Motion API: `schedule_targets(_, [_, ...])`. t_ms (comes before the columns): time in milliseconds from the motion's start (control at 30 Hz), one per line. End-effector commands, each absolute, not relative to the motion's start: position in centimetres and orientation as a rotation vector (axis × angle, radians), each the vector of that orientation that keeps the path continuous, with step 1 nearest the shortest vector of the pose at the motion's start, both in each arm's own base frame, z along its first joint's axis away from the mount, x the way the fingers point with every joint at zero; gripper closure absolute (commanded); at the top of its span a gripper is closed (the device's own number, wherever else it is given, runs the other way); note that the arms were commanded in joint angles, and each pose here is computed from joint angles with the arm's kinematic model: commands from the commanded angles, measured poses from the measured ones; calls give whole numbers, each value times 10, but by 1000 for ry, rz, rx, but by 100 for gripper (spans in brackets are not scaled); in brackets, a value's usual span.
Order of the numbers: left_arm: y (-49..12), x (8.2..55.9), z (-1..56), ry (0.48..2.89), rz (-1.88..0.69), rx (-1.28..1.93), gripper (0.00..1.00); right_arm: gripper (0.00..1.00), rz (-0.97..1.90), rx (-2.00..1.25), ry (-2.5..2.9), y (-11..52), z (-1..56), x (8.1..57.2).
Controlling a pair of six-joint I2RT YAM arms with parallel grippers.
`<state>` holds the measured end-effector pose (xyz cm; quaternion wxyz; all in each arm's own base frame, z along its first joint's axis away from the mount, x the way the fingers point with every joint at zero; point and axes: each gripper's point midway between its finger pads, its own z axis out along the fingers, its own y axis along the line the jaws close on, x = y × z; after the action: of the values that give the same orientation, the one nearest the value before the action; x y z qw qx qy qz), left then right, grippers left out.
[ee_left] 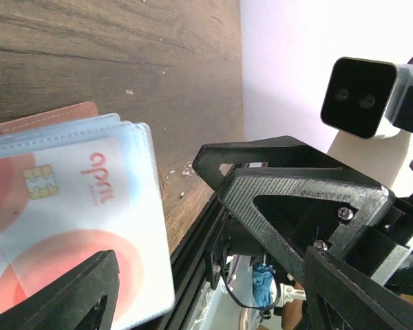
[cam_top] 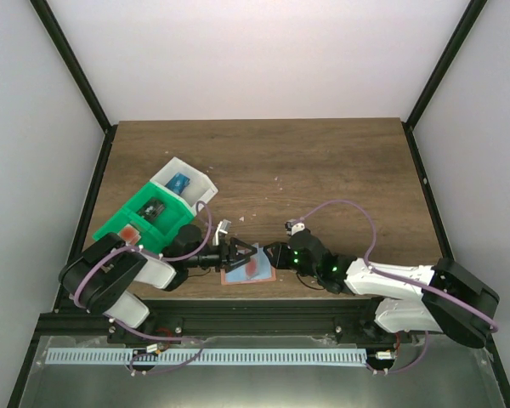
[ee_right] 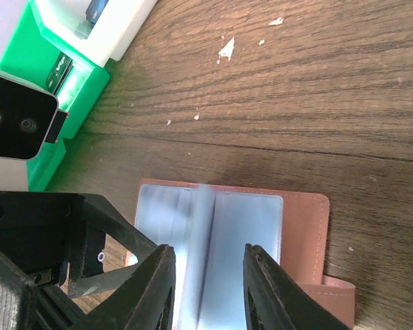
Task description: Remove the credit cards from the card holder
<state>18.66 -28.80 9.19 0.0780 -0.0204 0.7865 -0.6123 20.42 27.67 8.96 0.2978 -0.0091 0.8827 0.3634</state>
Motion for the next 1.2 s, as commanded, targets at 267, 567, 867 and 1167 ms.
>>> schedule_targets(267, [-287, 188, 97, 2321, -1793, -6, 25, 71, 985, -79, 2329, 283, 94, 203])
schedule_targets(567, [-265, 196, 84, 2337, -1690, -90, 23, 71, 985, -131, 2441, 298, 66, 197])
schedule_targets(867, [-263, 191, 74, 2356, -1718, -104, 26, 73, 995, -141, 2502, 305, 50, 192])
schedule_targets(1167, [-263, 191, 63, 2390, -1699, -122, 33, 74, 925, -99, 2544, 293, 36, 191])
